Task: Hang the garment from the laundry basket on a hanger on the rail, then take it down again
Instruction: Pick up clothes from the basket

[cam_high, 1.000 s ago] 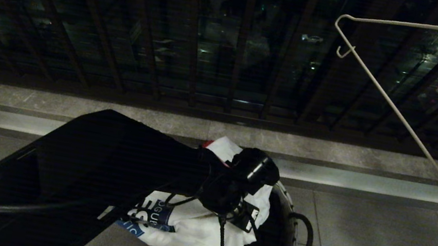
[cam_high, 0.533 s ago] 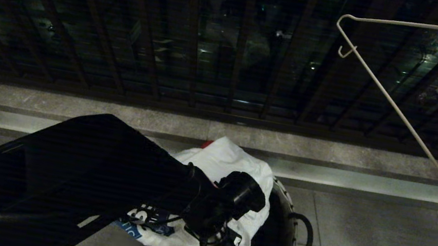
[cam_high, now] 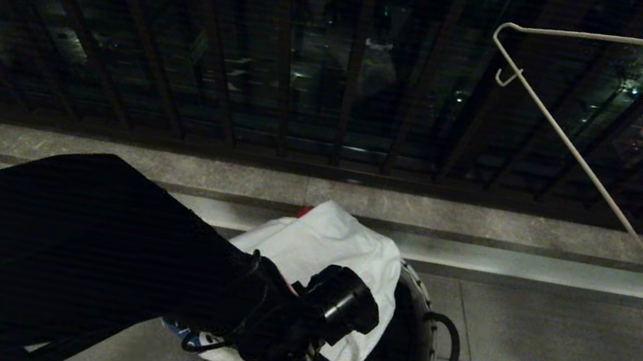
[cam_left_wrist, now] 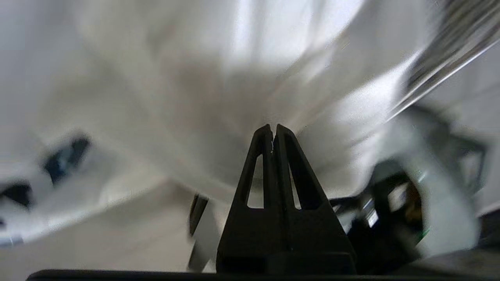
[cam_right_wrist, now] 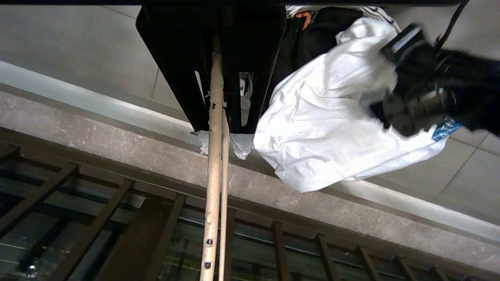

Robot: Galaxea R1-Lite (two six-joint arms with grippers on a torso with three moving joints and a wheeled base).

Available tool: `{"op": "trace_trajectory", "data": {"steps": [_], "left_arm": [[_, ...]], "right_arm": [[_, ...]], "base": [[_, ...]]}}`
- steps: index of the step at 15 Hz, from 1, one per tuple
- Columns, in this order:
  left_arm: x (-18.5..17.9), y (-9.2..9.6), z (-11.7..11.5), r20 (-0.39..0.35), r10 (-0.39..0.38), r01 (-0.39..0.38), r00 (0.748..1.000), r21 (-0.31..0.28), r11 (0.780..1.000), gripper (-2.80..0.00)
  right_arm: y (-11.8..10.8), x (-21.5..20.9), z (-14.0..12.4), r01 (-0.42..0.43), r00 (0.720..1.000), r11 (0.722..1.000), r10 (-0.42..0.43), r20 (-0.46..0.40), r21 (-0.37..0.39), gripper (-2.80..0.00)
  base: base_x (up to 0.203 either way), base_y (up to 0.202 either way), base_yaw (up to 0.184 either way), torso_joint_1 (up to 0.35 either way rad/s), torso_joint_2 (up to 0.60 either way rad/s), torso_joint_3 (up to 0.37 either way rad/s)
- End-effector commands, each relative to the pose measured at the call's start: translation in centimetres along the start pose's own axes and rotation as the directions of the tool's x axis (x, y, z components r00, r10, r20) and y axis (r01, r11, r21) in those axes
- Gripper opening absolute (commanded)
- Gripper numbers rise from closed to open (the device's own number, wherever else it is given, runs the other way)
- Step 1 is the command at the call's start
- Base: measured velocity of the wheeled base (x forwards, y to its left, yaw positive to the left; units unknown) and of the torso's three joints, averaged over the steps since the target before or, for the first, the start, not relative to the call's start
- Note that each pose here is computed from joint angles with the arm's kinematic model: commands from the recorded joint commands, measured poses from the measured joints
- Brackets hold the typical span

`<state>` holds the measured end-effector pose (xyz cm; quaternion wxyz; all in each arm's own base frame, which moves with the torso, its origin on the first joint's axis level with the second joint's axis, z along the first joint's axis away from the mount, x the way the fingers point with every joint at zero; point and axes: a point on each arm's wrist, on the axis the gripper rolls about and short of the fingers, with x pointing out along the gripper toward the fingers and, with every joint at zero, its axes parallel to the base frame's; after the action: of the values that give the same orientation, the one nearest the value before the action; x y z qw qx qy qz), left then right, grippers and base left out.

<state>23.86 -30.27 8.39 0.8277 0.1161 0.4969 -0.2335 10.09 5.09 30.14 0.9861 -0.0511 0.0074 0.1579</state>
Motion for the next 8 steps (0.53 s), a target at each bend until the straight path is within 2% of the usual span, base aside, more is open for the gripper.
{"op": "trace_trajectory", "data": {"steps": [1, 2, 5, 8], "left_arm": [[-1.1, -0.4, 1.9, 0.089, -0.027, 0.028, 0.996, -0.020, 0.999, -2.80], [-1.2, -0.6, 2.6, 0.120, -0.035, 0.038, 0.992, -0.023, 0.999, -2.80], [0.8, -1.3, 3.8, 0.138, -0.018, 0.020, 0.990, -0.013, 1.000, -2.80], [1.8, -1.1, 5.4, 0.177, -0.010, 0.010, 0.984, 0.005, 1.000, -2.80]], "right_arm": [[0.0, 0.0, 0.0, 0.000, 1.000, 1.000, 0.000, -0.001, -0.001, -2.80], [0.0, 0.1, 0.0, 0.000, 1.000, 1.000, 0.000, -0.002, -0.001, -2.80], [0.0, 0.1, -0.1, 0.000, 1.000, 1.000, 0.000, -0.004, -0.002, -2.80], [0.0, 0.1, 0.0, 0.000, 1.000, 1.000, 0.000, -0.001, -0.001, -2.80]], "base": [[0.000, 0.000, 0.000, 0.000, 0.00, 0.000], [0.000, 0.000, 0.000, 0.000, 0.00, 0.000], [0.000, 0.000, 0.000, 0.000, 0.00, 0.000], [0.000, 0.000, 0.000, 0.000, 0.00, 0.000]]}}
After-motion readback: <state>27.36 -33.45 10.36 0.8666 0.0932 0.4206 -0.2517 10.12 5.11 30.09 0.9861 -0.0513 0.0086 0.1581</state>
